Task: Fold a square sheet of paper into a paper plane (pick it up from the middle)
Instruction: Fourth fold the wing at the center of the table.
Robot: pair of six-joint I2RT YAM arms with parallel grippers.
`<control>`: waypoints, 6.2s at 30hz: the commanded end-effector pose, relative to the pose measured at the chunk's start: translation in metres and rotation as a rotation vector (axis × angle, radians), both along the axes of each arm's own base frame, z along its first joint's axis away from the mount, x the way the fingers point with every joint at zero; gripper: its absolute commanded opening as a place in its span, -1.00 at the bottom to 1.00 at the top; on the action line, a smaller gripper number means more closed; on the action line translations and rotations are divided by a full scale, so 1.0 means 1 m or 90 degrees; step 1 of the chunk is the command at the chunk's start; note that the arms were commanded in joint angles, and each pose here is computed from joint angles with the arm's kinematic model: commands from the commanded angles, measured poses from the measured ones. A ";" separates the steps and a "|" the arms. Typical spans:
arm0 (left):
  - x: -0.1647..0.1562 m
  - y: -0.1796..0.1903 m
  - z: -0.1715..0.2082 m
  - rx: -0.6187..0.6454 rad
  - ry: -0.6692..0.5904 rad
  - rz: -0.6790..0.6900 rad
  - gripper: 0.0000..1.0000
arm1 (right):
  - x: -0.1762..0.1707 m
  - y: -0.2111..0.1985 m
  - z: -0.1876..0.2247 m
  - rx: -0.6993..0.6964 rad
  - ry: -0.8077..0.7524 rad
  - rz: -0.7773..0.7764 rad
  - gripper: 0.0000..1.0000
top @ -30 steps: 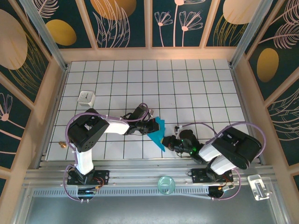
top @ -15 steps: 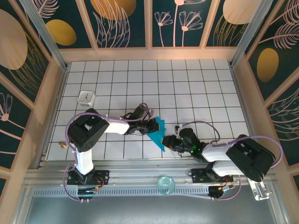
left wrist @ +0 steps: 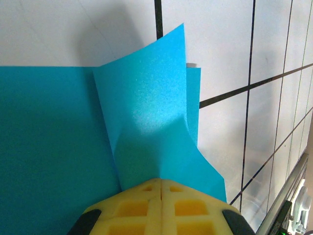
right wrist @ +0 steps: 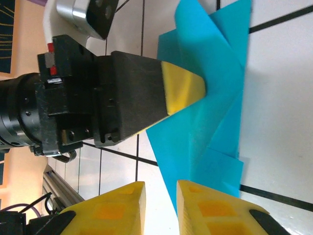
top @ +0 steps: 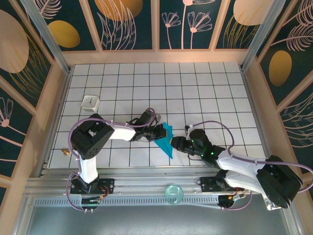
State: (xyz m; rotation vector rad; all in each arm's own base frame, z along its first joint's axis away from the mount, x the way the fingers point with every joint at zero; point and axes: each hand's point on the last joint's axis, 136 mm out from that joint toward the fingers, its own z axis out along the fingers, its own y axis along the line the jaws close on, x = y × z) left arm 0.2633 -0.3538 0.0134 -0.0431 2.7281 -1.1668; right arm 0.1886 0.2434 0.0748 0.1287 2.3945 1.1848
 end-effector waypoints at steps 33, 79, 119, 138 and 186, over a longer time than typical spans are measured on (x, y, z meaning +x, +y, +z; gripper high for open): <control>-0.007 0.029 -0.044 0.101 0.038 0.016 -1.00 | -0.009 0.009 -0.045 -0.119 0.041 0.065 -0.81; 0.033 0.051 -0.044 0.124 0.013 0.057 -1.00 | 0.020 0.013 -0.069 -0.179 0.042 0.114 -0.88; 0.025 0.058 -0.060 0.142 0.032 0.054 -1.00 | 0.000 0.020 -0.062 -0.165 0.065 0.181 -0.84; 0.024 0.059 -0.062 0.145 0.034 0.052 -1.00 | -0.007 0.008 -0.077 -0.183 0.087 0.189 -0.87; 0.021 0.061 -0.071 0.156 0.046 0.044 -1.00 | -0.023 0.021 -0.016 -0.147 0.041 0.207 -1.00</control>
